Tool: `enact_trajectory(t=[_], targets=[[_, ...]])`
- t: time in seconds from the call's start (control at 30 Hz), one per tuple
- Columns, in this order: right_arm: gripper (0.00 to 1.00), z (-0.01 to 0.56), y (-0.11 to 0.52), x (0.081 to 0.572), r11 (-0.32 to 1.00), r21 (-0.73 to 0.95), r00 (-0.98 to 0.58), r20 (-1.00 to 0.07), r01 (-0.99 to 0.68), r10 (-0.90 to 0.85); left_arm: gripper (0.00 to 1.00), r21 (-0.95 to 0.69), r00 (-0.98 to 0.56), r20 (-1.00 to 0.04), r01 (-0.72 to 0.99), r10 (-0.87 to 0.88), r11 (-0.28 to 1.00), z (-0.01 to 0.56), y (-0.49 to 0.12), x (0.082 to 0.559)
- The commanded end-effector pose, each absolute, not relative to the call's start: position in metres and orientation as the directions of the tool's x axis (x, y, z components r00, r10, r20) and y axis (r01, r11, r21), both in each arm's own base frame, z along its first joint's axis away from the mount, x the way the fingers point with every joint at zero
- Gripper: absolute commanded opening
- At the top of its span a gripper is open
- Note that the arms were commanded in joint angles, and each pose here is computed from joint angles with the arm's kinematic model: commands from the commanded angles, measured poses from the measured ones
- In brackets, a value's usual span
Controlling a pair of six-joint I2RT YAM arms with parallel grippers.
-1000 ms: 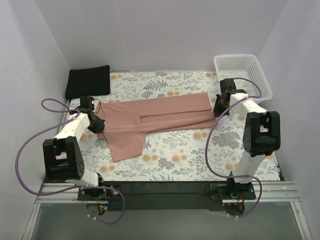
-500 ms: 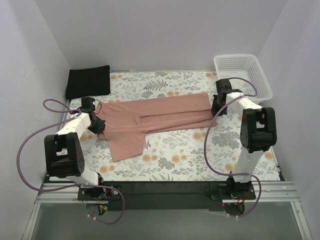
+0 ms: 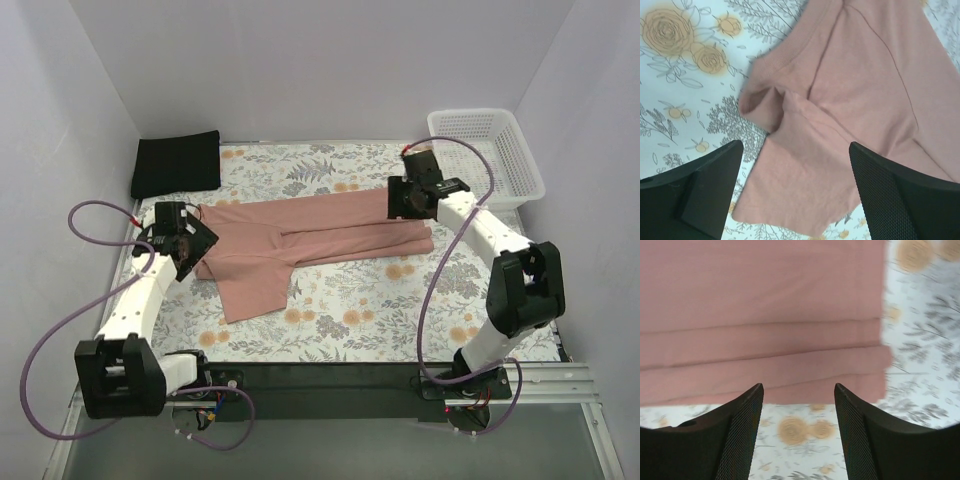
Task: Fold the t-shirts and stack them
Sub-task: Fold the tshirt
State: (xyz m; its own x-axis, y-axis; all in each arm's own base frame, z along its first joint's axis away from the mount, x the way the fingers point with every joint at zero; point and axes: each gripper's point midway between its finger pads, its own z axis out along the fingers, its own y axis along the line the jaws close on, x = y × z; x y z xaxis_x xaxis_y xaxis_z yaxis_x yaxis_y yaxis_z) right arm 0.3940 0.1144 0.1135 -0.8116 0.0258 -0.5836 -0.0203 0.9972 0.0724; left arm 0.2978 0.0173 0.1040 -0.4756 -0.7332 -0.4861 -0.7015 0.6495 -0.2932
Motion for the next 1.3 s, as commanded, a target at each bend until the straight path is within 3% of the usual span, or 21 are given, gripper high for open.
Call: enact_trajectory(t=[0.0, 0.1, 0.2, 0.4, 0.63, 0.83, 0.97, 1.07, 1.27], targets=[[0.65, 0.133, 0.195, 0.364, 0.945, 0.181, -0.772, -0.627, -0.272, -0.103, 0.87, -0.286, -0.52, -0.468, -0.676, -0.715, 0.679, 0.104, 0.002, 0.267], [0.64, 0.13, 0.267, 0.32, 0.824, 0.358, -0.783, -0.602, -0.439, -0.156, 0.87, -0.286, -0.592, -0.403, -0.643, -0.698, 0.71, 0.087, -0.028, 0.245], [0.62, 0.124, 0.317, 0.29, 0.744, 0.437, -0.78, -0.601, -0.505, -0.176, 0.87, -0.283, -0.612, -0.333, -0.661, -0.717, 0.695, 0.065, -0.042, 0.226], [0.59, 0.1, 0.383, 0.243, 0.623, 0.569, -0.818, -0.53, -0.537, -0.222, 0.84, -0.276, -0.631, -0.273, -0.671, -0.726, 0.688, 0.044, -0.058, 0.21], [0.59, 0.068, 0.417, 0.212, 0.566, 0.651, -0.861, -0.419, -0.505, -0.287, 0.78, -0.233, -0.676, -0.212, -0.666, -0.706, 0.708, 0.019, -0.073, 0.193], [0.58, 0.051, 0.43, 0.196, 0.556, 0.668, -0.869, -0.366, -0.494, -0.332, 0.63, -0.187, -0.699, -0.18, -0.667, -0.693, 0.721, 0.003, -0.079, 0.183], [0.54, 0.039, 0.433, 0.19, 0.56, 0.678, -0.878, -0.329, -0.476, -0.347, 0.46, -0.193, -0.7, -0.187, -0.661, -0.689, 0.725, 0.005, -0.08, 0.184], [0.48, 0.031, 0.437, 0.188, 0.558, 0.686, -0.881, -0.307, -0.467, -0.36, 0.34, -0.2, -0.699, -0.194, -0.659, -0.688, 0.725, 0.007, -0.08, 0.186], [0.21, 0.027, 0.445, 0.189, 0.549, 0.694, -0.88, -0.298, -0.466, -0.37, 0.15, -0.235, -0.689, -0.235, -0.644, -0.685, 0.728, 0.022, -0.08, 0.198]])
